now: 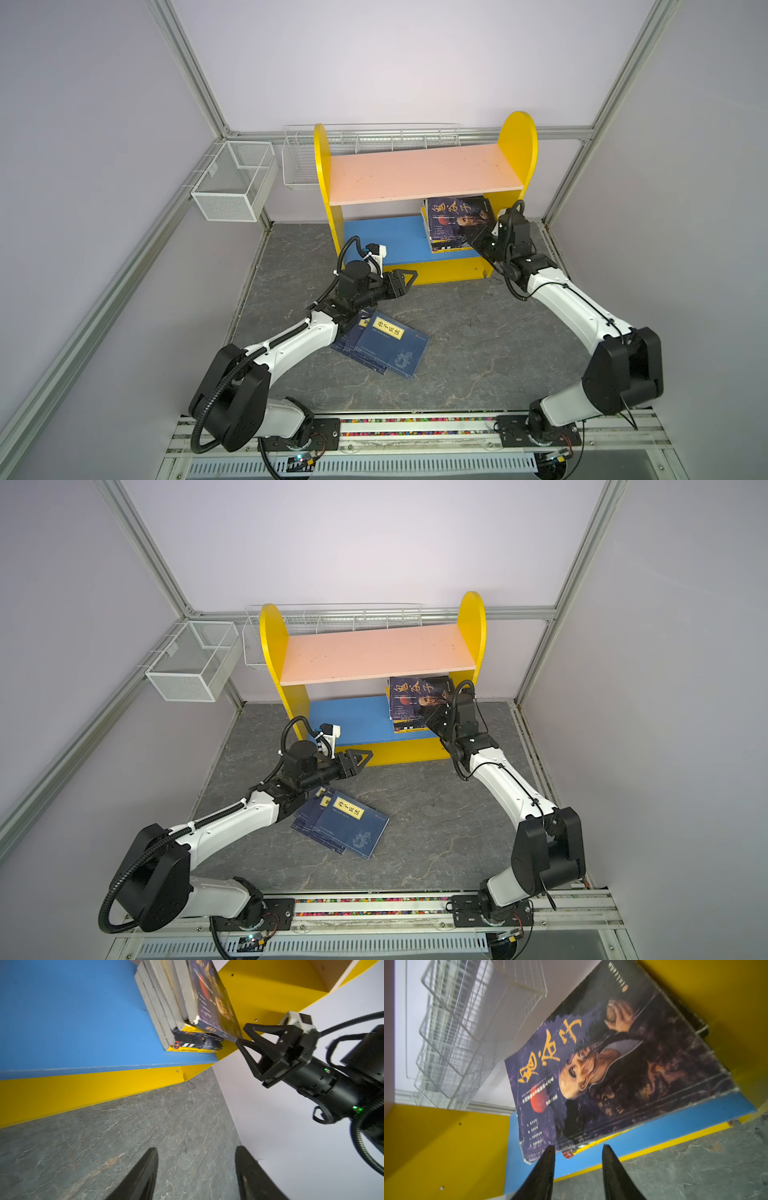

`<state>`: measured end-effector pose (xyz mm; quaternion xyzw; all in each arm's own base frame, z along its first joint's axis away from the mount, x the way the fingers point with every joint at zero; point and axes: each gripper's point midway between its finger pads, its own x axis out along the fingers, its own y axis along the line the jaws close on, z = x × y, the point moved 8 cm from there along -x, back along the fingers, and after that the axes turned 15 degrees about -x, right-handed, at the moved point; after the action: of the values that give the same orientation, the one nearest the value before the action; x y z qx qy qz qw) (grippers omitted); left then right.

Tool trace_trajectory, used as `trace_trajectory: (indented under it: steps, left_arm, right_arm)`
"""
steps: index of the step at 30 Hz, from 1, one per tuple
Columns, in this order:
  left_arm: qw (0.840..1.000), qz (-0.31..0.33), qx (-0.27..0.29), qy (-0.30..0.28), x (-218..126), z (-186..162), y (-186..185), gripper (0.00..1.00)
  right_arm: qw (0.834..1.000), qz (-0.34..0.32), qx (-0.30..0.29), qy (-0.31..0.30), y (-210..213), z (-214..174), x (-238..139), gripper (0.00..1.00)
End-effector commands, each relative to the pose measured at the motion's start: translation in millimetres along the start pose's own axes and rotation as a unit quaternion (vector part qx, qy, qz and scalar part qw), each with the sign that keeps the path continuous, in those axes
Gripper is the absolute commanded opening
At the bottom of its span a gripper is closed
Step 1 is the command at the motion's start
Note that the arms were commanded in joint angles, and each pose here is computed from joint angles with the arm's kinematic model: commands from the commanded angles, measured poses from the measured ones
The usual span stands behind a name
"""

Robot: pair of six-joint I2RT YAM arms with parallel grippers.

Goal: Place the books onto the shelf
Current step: 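Push the purple book flat onto the stack with the right gripper while the left withdraws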

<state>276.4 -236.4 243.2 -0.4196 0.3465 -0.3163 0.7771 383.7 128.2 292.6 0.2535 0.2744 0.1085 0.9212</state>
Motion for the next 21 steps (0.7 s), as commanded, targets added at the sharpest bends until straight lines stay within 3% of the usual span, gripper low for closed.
trace_trajectory:
  steps: [1, 4, 7, 21]
  left_arm:
    - [0.995, 0.081, -0.010, -0.049, -8.7, 2.1, 22.5, 0.60]
    - [0.984, 0.155, -0.023, -0.084, -15.1, 3.7, 42.5, 0.60]
    - [0.978, 0.183, -0.035, -0.091, -16.6, 2.8, 53.7, 0.60]
    - [0.975, 0.197, -0.039, -0.093, -20.1, 4.7, 60.9, 0.59]
  right_arm:
    - [0.999, 0.009, -0.033, 0.039, 2.4, -10.7, -9.4, 0.28]
    - [0.998, 0.009, -0.033, 0.054, -0.2, -19.5, -5.6, 0.24]
    - [0.997, 0.008, -0.031, 0.065, -1.0, -22.7, 1.6, 0.23]
    - [0.998, -0.021, -0.034, 0.040, -7.2, 2.6, 27.8, 0.22]
